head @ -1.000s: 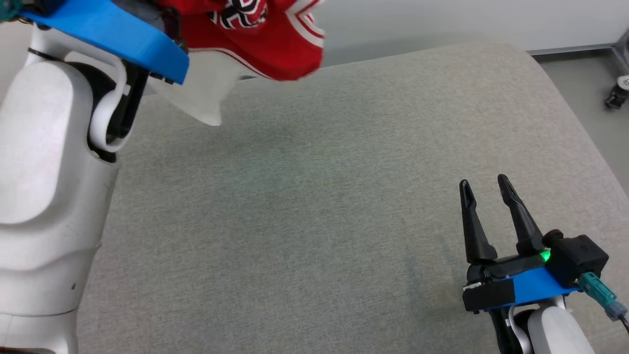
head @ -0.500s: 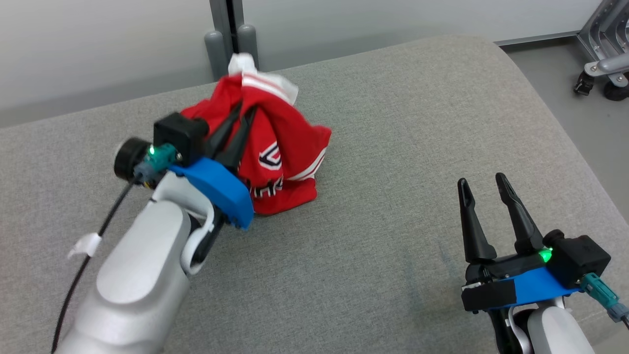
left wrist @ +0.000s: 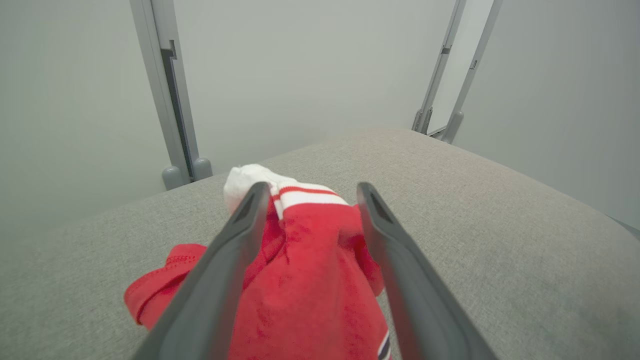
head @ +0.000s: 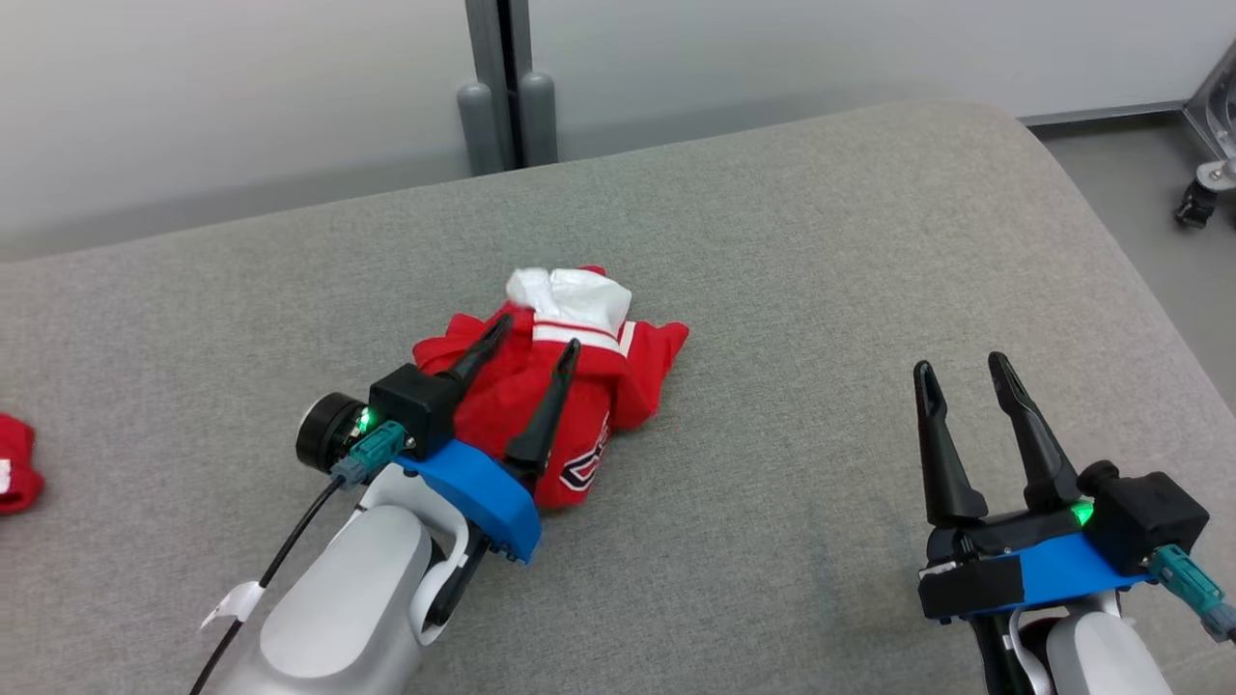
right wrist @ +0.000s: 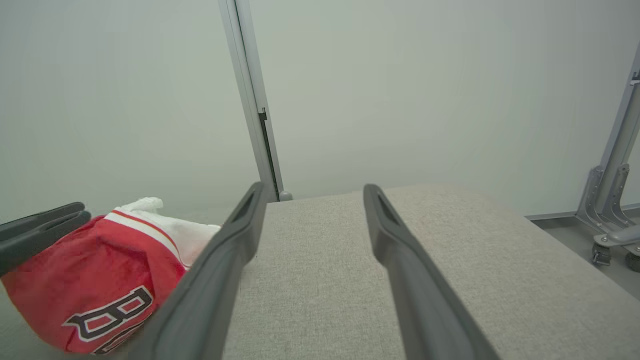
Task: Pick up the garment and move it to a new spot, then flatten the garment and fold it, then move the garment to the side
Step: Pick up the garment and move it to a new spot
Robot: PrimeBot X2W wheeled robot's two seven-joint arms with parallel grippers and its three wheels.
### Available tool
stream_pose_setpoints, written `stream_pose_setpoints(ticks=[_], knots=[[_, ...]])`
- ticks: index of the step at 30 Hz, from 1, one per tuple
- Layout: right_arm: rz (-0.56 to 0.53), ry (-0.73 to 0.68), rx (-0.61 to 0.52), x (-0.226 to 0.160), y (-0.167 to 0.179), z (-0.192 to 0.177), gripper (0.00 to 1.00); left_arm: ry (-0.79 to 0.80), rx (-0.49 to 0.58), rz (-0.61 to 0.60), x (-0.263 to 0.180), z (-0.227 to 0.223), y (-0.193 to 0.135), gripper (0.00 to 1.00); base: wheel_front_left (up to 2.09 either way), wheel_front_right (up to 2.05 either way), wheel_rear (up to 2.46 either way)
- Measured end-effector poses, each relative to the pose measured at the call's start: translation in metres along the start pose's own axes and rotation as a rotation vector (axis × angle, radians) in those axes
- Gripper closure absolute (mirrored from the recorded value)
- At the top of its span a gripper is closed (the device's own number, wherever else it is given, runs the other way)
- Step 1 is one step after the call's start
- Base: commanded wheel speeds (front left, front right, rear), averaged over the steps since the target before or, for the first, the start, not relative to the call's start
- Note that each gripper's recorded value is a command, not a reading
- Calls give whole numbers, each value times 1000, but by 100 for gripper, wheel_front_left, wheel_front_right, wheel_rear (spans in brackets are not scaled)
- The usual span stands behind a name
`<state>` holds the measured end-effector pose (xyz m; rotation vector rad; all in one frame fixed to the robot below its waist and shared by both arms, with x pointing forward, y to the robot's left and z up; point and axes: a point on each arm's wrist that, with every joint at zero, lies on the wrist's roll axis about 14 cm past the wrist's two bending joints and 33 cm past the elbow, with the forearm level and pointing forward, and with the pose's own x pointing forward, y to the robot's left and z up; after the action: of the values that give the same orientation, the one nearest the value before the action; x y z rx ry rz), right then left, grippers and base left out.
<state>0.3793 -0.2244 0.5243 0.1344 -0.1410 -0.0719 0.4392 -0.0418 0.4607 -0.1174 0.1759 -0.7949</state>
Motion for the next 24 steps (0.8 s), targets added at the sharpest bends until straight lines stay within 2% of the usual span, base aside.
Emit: stream_pose_setpoints(ticks=[6,10,13,14,16,17,19,24], knots=[[22,-12,10,-1,8,3,0,-133,16,70,-20,37,8,0,0,0,0],[54,-19,13,0,19,5,0,-186,33,187,-49,52,36,0,0,0,0],[85,-19,15,3,29,4,0,-270,56,333,-86,75,69,0,0,0,0],[85,-19,15,3,29,4,0,-270,56,333,-86,75,69,0,0,0,0],[106,-18,18,5,37,3,0,-306,72,443,-119,81,90,0,0,0,0],[106,-18,18,5,37,3,0,-306,72,443,-119,81,90,0,0,0,0],[127,-12,19,6,44,0,0,-322,89,543,-150,82,107,0,0,0,0],[155,-1,23,8,54,-4,0,-293,121,658,-191,69,121,0,0,0,0]])
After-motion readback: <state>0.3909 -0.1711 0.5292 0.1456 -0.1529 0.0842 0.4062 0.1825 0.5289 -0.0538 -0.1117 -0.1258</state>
